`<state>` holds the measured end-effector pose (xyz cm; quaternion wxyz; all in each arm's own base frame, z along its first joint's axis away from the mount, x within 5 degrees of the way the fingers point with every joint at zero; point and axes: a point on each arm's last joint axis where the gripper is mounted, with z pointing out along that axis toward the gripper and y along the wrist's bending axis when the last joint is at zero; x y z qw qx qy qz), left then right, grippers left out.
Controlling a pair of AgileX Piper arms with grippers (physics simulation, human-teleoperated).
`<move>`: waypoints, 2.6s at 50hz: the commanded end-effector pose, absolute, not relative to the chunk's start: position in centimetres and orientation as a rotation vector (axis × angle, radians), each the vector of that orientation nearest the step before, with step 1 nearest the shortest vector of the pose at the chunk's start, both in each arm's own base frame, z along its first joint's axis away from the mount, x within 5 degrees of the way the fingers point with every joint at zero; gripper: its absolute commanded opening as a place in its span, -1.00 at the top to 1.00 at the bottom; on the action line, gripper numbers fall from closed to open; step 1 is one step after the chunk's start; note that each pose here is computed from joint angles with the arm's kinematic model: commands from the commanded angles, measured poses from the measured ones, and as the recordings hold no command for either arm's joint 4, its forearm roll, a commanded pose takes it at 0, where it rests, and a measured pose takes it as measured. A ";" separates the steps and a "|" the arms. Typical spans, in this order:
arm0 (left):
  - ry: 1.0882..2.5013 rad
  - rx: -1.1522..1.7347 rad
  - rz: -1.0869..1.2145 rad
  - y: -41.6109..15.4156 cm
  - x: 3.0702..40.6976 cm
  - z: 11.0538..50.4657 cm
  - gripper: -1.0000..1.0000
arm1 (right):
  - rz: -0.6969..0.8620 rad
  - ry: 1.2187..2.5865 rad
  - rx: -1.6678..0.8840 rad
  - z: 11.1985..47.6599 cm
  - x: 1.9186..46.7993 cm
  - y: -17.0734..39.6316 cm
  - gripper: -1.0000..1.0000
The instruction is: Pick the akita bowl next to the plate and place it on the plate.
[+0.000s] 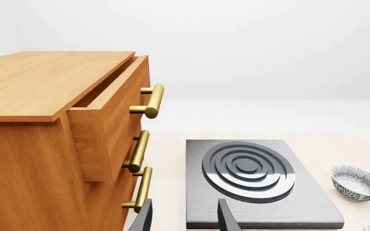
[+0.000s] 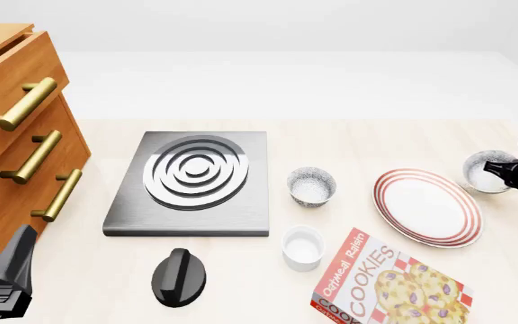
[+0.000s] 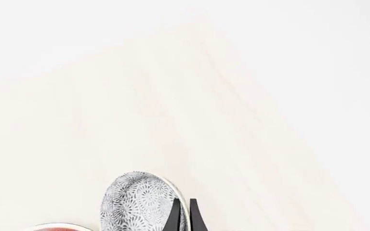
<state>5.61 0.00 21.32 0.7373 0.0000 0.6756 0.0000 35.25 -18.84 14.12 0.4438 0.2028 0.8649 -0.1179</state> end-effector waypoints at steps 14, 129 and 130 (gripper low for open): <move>1.484 0.000 0.000 0.0 5.6 21.3 -1.00 | -0.294 2.073 0.534 17.1 34.3 -18.8 1.00; 1.484 0.000 0.000 0.0 5.6 21.3 -1.00 | -0.173 1.979 0.331 23.4 29.2 -9.1 1.00; 1.484 0.000 0.000 0.0 5.6 21.3 -1.00 | -0.173 1.980 0.331 23.4 29.2 -9.0 1.00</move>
